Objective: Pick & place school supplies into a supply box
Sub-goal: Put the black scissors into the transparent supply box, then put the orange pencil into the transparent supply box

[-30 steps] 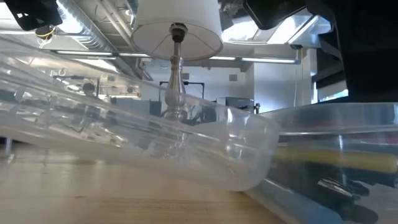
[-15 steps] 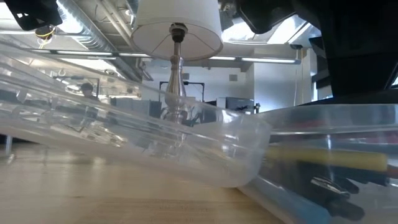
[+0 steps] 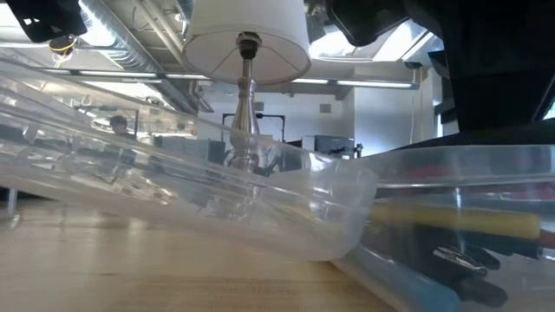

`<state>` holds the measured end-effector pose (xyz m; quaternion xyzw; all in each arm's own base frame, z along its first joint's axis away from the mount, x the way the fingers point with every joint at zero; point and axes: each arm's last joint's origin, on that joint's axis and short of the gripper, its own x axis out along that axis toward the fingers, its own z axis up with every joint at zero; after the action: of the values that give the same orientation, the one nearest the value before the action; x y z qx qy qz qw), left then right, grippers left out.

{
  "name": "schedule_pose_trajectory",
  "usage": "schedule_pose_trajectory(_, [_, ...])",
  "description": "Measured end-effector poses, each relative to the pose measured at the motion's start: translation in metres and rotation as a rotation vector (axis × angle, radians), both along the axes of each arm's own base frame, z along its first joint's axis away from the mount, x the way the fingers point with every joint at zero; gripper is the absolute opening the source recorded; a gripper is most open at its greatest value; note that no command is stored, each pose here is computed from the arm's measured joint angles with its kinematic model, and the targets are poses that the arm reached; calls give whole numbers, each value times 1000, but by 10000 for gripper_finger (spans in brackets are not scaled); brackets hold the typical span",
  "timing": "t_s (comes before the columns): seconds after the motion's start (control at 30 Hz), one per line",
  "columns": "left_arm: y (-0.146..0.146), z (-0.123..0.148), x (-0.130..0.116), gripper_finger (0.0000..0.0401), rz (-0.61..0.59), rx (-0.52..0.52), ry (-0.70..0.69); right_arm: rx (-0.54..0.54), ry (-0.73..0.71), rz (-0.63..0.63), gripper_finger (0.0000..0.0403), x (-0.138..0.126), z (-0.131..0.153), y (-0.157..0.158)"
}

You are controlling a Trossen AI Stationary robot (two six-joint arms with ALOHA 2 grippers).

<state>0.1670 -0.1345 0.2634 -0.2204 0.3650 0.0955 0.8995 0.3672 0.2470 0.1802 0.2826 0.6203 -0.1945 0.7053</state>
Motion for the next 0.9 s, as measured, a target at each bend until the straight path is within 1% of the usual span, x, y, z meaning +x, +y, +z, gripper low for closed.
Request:
schedule_pose_trajectory(0.17, [0, 0, 0, 100, -9, 9, 0, 2, 1, -10, 119, 0, 0, 0])
schedule_pose_trajectory(0.4, [0, 0, 0, 100, -17, 17, 0, 2, 1, -11, 174, 0, 0, 0])
schedule_pose_trajectory(0.5, [0, 0, 0, 100, -18, 19, 0, 2, 0, -7, 189, 0, 0, 0])
schedule_pose_trajectory(0.6, [0, 0, 0, 100, -18, 19, 0, 4, -4, -8, 194, 0, 4, 0])
schedule_pose_trajectory(0.7, [0, 0, 0, 100, -18, 19, 0, -1, -7, -3, 194, 1, 14, -1])
schedule_pose_trajectory(0.8, [0, 0, 0, 100, -18, 19, 0, -17, -13, 29, 193, 2, 25, -2])
schedule_pose_trajectory(0.9, [0, 0, 0, 100, -18, 19, 0, -44, -35, 128, 194, 3, 35, -2])
